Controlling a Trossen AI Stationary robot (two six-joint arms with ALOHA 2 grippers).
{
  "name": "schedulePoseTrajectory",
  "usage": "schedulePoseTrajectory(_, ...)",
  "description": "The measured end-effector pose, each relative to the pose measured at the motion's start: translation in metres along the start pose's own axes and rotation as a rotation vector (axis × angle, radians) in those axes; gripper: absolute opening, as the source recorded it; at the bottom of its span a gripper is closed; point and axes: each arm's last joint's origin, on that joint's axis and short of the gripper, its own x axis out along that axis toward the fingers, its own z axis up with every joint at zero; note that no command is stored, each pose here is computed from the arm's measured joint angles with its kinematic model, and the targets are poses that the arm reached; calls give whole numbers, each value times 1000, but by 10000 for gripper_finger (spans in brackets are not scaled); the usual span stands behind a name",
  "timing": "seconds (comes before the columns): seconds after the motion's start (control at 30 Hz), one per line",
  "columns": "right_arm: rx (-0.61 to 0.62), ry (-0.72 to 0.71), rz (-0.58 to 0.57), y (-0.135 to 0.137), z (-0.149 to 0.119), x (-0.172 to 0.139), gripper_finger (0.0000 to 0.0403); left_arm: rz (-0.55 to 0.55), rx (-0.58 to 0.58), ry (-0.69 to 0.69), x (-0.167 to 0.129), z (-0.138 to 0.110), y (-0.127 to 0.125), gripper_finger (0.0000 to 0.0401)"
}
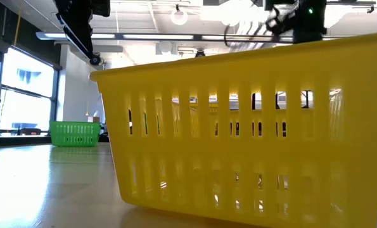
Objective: Stack baskets on shelf by color
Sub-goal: Stack the top black bin on top of the black bin on the shelf
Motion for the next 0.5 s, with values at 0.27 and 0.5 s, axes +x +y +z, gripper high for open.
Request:
schedulePoseTrajectory(0.27, 13, -293, -26, -29, 27, -45, 0, 4, -10, -1, 0, 0, 0, 225)
schedulePoseTrajectory(0.5, -67, -426, 9, -29, 53, -47, 0, 4, -39, -1, 0, 0, 0, 225)
